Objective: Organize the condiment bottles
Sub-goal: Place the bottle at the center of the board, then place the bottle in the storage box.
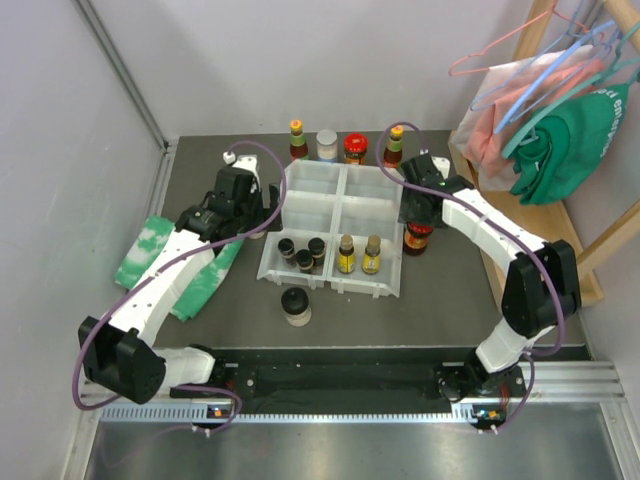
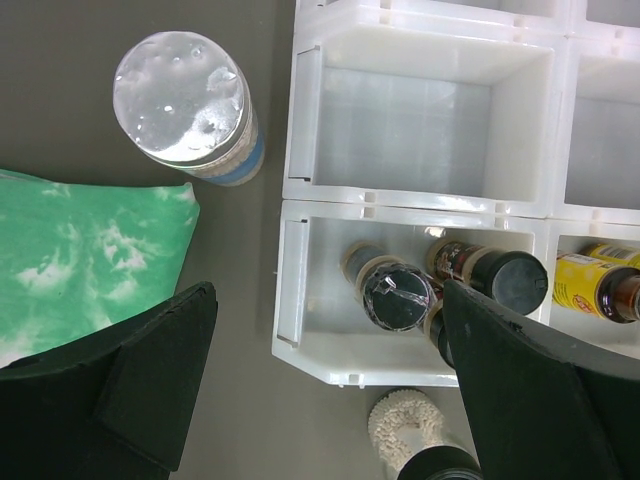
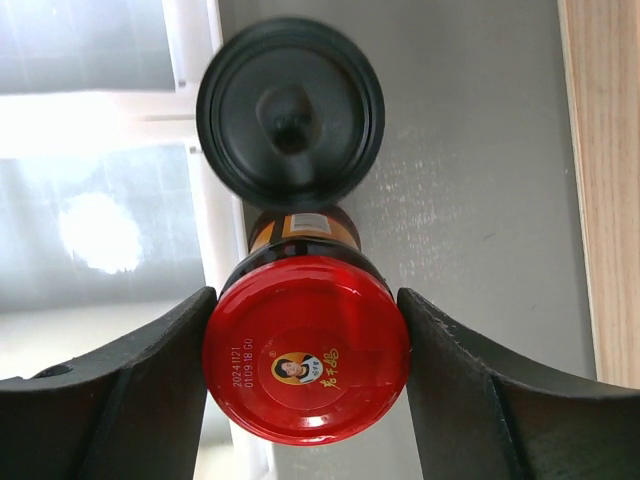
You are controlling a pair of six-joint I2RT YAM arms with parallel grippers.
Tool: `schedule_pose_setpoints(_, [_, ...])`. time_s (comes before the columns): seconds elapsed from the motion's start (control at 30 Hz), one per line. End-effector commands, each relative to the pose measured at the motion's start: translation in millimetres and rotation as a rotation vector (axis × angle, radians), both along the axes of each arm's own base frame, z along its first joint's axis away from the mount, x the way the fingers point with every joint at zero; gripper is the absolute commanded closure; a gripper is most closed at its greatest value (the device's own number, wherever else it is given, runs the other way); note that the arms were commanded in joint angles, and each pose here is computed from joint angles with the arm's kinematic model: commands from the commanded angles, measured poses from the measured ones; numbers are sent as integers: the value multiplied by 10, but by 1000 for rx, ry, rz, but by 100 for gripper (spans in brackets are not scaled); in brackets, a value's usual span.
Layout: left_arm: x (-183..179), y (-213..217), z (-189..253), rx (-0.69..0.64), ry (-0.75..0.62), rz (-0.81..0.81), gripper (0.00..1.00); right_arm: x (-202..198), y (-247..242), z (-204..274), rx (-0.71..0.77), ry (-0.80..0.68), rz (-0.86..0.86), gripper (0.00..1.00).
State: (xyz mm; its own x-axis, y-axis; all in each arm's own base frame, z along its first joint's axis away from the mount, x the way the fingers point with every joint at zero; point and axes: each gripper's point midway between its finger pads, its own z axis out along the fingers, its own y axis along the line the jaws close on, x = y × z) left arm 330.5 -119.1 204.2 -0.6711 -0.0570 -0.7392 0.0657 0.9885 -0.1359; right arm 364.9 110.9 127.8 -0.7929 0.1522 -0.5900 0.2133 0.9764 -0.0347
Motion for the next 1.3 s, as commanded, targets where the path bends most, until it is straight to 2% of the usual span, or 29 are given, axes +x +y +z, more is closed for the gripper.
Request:
schedule_pose_setpoints(0.0, [79, 3, 122, -20, -59, 8, 1, 63, 46, 658, 87, -158, 22, 100])
schedule_pose_setpoints(0.3, [79, 13, 157, -23, -69, 9, 1, -30, 187, 1431, 148, -283, 118, 100])
schedule_pose_setpoints(0.53, [72, 33, 174, -20, -75, 15, 1, 37, 478, 1690, 180, -320, 213, 100])
schedule_pose_setpoints(0.8, [76, 48, 187, -18, -80, 17, 1, 235, 774, 1527, 185, -271, 274, 100])
schedule_pose_setpoints(1.27, [-28, 144, 258, 6, -70, 37, 1, 485, 1037, 817, 110, -130, 300, 100])
